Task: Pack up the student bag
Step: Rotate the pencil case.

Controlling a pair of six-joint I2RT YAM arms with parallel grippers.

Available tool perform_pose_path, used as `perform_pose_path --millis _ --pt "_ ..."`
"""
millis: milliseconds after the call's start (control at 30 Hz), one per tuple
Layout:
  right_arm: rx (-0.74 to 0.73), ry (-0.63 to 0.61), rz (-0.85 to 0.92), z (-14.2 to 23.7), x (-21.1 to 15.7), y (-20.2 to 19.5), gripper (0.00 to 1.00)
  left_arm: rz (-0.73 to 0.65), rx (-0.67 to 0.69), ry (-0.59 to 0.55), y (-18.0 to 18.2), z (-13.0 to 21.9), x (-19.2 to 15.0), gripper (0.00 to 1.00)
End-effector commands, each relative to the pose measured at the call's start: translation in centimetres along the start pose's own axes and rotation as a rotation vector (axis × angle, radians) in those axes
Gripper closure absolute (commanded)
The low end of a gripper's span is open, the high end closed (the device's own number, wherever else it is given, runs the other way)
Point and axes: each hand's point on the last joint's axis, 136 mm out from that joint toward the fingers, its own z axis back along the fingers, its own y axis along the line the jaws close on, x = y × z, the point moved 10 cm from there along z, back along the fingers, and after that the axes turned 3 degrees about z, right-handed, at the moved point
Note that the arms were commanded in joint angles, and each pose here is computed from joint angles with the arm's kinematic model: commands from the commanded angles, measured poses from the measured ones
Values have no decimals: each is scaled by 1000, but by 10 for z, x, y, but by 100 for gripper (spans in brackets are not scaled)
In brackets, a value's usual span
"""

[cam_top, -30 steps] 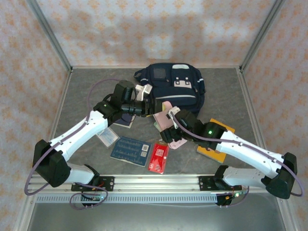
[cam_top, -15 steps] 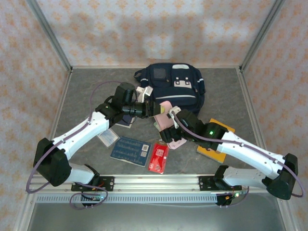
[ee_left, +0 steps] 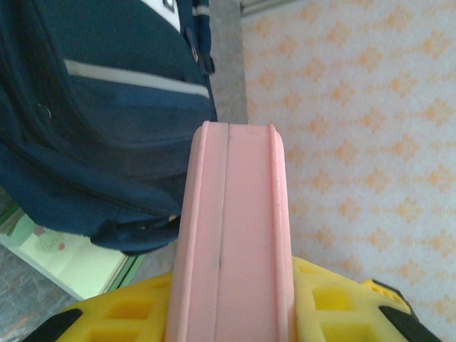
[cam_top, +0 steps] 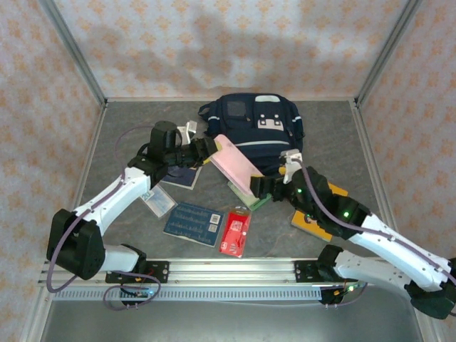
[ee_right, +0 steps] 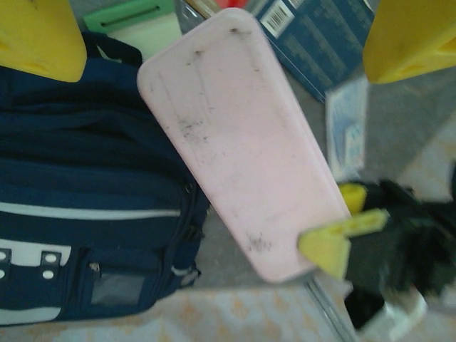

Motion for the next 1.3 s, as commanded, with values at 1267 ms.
perform_pose_path --millis 1267 --pt "524 -242 -927 -48 10 -6 37 63 -250 -232 -44 61 -17 72"
